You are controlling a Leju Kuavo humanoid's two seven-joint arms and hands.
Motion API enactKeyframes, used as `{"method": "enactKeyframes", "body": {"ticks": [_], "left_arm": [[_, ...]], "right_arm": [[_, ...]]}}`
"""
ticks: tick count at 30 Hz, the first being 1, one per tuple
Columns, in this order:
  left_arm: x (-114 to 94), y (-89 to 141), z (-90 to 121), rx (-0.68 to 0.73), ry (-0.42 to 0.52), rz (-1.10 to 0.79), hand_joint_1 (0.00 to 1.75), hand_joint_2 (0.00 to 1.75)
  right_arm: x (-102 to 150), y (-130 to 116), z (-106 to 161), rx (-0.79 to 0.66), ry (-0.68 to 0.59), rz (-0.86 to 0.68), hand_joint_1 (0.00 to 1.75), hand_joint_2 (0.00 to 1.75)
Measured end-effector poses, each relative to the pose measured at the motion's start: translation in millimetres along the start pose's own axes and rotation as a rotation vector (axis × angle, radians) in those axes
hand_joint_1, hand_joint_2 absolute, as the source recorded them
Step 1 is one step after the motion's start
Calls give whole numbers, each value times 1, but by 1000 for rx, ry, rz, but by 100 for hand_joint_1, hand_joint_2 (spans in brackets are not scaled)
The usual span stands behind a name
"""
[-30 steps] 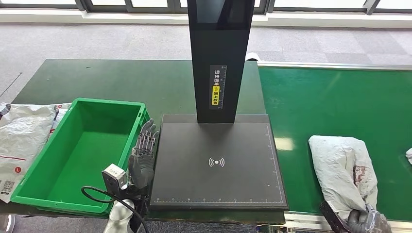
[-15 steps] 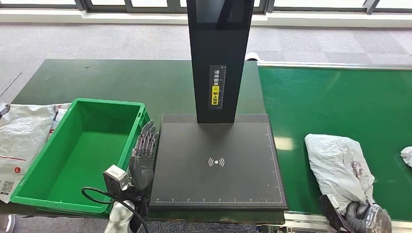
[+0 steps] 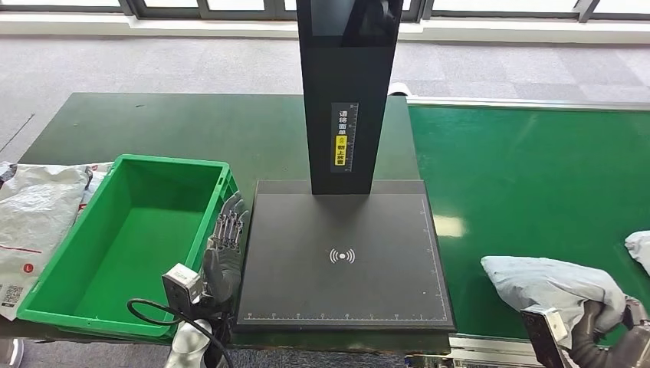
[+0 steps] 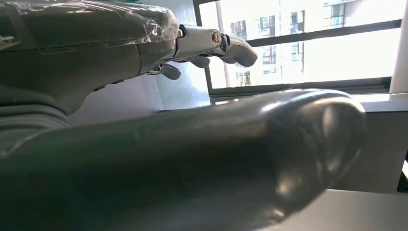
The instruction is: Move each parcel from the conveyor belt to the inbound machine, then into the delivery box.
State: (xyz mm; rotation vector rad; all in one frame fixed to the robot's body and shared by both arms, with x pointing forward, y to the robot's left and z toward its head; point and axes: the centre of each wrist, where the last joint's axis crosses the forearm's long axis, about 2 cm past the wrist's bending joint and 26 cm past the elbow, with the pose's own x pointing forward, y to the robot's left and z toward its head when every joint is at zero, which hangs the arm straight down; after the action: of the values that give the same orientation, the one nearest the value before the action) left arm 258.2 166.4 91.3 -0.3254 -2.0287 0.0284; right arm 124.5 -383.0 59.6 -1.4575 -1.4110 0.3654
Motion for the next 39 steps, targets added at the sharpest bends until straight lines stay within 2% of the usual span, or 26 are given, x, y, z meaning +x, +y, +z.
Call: {"method": "enactKeyframes", "body": {"ticks": [3,7,11,16,20,23,29,35,39], "left_arm": [[0,0,0,0,-1,-1,0,0],[0,0,-1,-2,-2,-1,0,0],[-1,-1,-4,-10,-8,3,0,0],[-1,-2,-7,-20,-9,-1,0,0],[-1,-3,-8,-16,-15,10,0,0],[-1,-3,-8,3,-38,38,0,0],[-1,-3,-8,21,-59,63,0,0],[-1,-7,-10,21,-60,80,0,0],[-2,-10,-10,22,-57,90,0,0]], "right_arm": [[3,-5,0,-66,-19,-11,175,175],[14,-20,-3,-246,-63,-51,175,175],[44,-29,-19,-318,-181,-91,175,175],[89,-21,-49,-336,-249,-212,175,175],[124,-7,-76,-280,-312,-350,175,175],[158,13,-89,-182,-398,-454,175,175],[215,61,-87,-5,-531,-537,175,175],[245,104,-78,174,-583,-588,175,175],[257,123,-75,249,-585,-605,175,175]]}}
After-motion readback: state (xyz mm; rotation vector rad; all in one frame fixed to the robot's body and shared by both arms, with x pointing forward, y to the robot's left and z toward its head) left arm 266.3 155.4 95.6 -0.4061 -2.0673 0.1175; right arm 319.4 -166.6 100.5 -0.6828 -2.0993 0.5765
